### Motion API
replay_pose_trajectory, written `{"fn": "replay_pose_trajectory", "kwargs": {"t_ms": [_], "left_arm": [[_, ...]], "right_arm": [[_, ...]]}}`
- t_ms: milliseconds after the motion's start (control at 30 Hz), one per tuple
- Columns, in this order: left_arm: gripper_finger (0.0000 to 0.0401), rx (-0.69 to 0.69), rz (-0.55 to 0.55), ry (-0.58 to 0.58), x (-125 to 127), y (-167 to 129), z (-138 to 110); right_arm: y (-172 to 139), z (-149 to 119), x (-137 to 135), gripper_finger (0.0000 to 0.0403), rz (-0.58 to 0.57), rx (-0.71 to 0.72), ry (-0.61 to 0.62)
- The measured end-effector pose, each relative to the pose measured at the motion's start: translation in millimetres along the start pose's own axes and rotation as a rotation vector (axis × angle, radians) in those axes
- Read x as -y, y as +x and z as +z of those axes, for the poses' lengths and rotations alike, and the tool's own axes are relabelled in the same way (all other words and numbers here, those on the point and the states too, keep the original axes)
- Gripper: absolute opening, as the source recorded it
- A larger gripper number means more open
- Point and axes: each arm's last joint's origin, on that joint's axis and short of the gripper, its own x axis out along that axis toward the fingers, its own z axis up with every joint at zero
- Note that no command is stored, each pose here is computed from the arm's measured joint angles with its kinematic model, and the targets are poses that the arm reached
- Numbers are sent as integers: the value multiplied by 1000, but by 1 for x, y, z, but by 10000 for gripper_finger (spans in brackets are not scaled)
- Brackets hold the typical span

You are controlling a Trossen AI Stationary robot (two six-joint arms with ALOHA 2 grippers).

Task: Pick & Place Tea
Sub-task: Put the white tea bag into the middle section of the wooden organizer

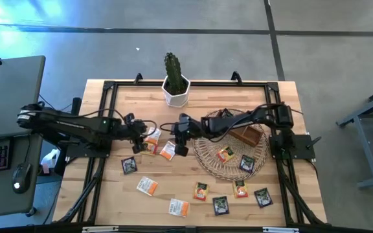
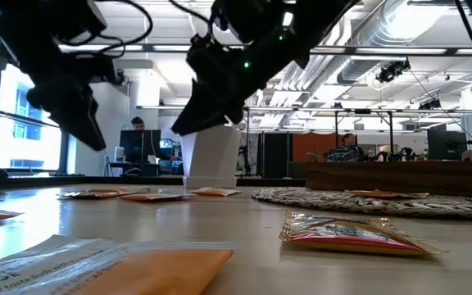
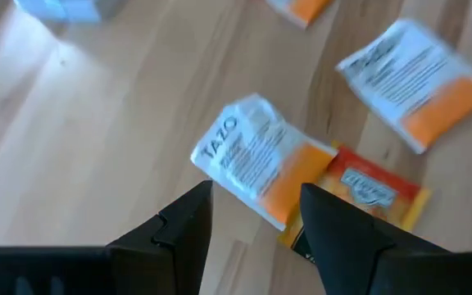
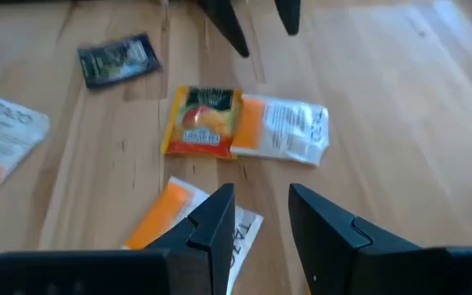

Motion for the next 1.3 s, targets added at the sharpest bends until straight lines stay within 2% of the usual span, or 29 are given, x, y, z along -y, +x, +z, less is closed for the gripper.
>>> {"fn": "replay_pose_trajectory", "kwargs": {"t_ms": [133,467,800,1300], "left_arm": [[182,19,-18,-22,4,14,-5],[182,76,-215,-36,20,31,9],[182,16,-165,-19,25,48,4],[182,40,-293,-35,33,55,10]], "right_arm": [[13,-9,-1,114,-17,-10,-3],[43,-37,7,114,16,-61,49],[48,-39,8,114,40,-47,69],[59,-50,9,114,25,-53,126]]}}
